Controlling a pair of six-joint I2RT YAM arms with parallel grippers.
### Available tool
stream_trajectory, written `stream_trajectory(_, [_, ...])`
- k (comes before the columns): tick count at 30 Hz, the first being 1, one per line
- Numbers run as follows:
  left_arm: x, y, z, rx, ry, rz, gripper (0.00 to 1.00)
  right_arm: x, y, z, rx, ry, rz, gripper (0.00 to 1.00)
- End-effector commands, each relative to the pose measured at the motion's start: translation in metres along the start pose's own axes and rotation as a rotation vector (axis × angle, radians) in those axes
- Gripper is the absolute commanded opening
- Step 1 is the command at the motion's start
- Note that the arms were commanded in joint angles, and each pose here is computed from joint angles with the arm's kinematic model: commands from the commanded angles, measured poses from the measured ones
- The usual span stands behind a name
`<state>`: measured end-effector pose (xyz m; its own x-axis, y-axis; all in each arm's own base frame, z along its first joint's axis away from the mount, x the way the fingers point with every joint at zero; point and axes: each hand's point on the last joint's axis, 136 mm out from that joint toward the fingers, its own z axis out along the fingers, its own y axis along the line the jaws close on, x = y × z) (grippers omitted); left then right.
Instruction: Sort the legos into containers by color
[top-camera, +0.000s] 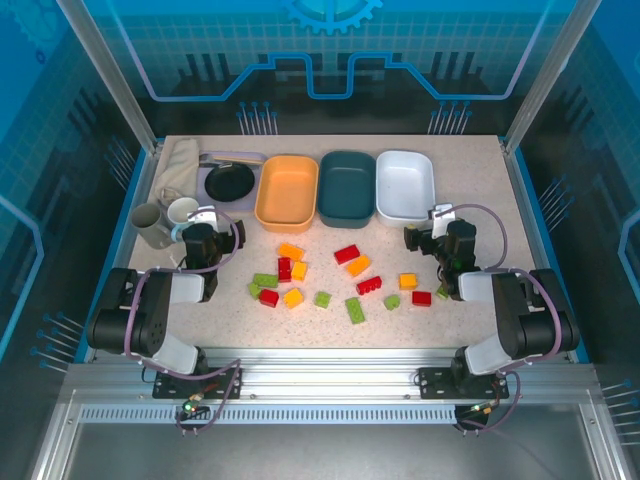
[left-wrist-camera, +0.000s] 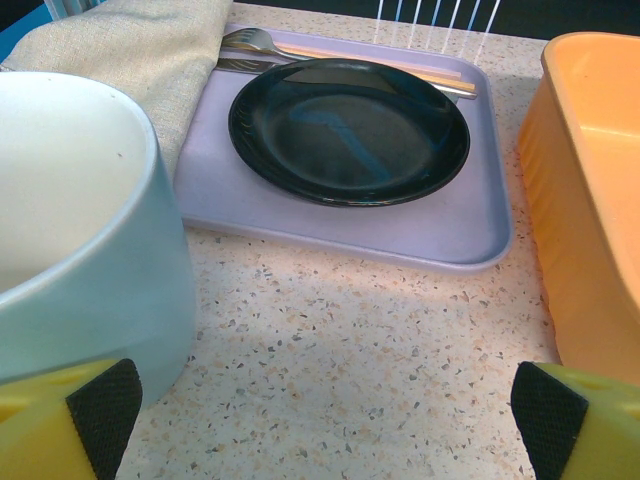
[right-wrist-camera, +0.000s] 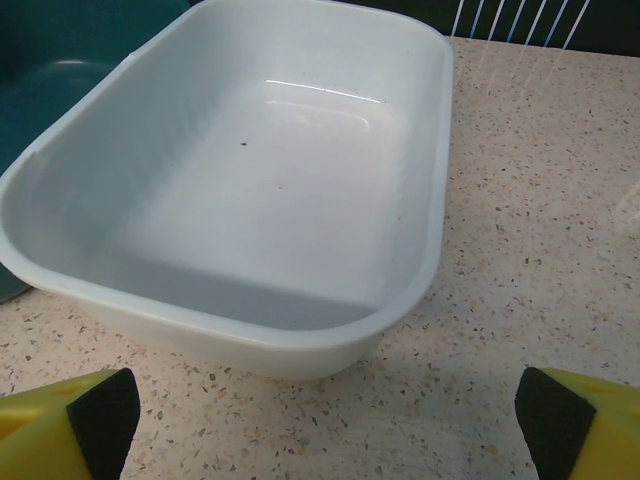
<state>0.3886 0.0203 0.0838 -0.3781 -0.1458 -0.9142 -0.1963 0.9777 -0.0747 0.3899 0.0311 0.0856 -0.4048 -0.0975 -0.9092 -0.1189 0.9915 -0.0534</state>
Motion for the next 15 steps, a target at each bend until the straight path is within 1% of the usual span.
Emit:
stream_trajectory(1, [-0.009, -0.002, -0.001, -0.002, -0.038, 0.011, 0.99, -0.01, -0.003, 0.003, 0.002, -0.029, -0.002, 1.0])
stream_trajectory(5, [-0.011, -0.003, -0.002, 0.002, -0.033, 0.012, 0.99, -0.013, -0.002, 0.002, -0.004, -0.036, -0.004, 1.0])
stream_trajectory(7, [-0.022, -0.009, -0.004, 0.02, 0.001, 0.034, 0.99, -0.024, -0.005, -0.002, 0.019, -0.029, -0.005, 1.0])
stream_trajectory(9, [-0.035, -0.014, -0.012, -0.005, 0.002, 0.073, 0.99, -0.038, -0.009, -0.01, 0.062, -0.008, -0.01, 1.0])
stream_trajectory(10, [-0.043, -0.017, -0.018, -0.02, -0.02, 0.094, 0.99, -0.045, -0.009, -0.016, 0.077, -0.011, -0.02, 1.0])
stream_trajectory(12, [-0.063, -0.021, -0.032, -0.026, -0.071, 0.078, 0.99, -0.074, -0.009, -0.033, 0.104, -0.094, -0.027, 1.0])
stream_trajectory(15, [-0.097, -0.034, -0.049, -0.02, -0.112, 0.074, 0.99, -0.115, -0.014, -0.059, 0.156, -0.157, -0.01, 1.0])
